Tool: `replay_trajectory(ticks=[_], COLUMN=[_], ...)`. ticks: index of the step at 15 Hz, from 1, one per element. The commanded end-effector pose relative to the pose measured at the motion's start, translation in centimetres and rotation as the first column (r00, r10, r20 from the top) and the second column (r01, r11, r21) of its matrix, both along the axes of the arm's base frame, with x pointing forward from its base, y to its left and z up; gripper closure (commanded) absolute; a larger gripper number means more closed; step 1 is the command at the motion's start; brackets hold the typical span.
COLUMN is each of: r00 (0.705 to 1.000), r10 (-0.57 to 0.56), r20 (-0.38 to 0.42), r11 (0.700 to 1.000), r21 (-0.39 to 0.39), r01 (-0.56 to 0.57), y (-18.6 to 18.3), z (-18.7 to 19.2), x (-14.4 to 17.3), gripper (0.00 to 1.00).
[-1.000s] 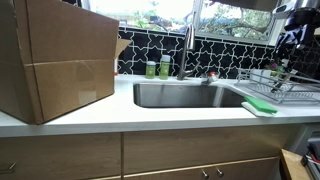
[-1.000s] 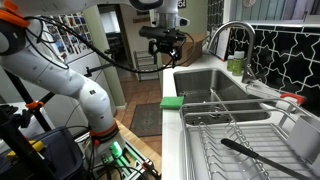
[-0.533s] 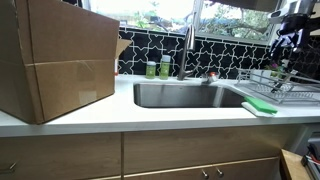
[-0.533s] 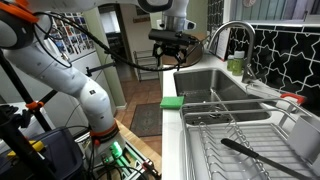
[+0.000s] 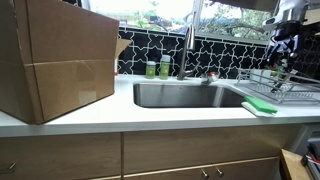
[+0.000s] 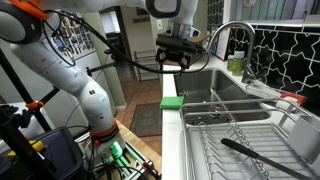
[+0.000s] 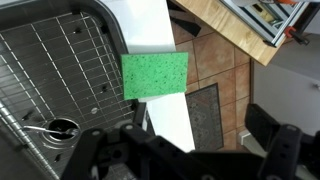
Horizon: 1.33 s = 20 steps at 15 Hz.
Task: Place the two sponges in the sponge holder
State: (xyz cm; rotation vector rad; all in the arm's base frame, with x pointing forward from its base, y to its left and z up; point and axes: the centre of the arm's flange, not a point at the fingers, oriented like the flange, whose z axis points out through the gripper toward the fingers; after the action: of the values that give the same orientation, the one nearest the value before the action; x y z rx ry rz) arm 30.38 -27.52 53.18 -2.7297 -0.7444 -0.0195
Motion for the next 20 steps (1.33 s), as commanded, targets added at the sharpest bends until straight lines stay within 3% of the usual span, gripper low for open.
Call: replay_trajectory(ticks=[1,9,20], r00=[0.988,0.929,0.915], r10=[0.143,0.339,0.321], r20=[-0.065,-0.15,-0.245], r11=[0.984,0.92,0.913], r21=[0.112,0.261,0.336], r01=[-0.135,-0.293,-0.231], y=[-3.2,-4.4,-5.7], z=[-3.3,-9.7,-15.4], x=[2.8,6.5,10.5], gripper=[0.0,0.0,0.0])
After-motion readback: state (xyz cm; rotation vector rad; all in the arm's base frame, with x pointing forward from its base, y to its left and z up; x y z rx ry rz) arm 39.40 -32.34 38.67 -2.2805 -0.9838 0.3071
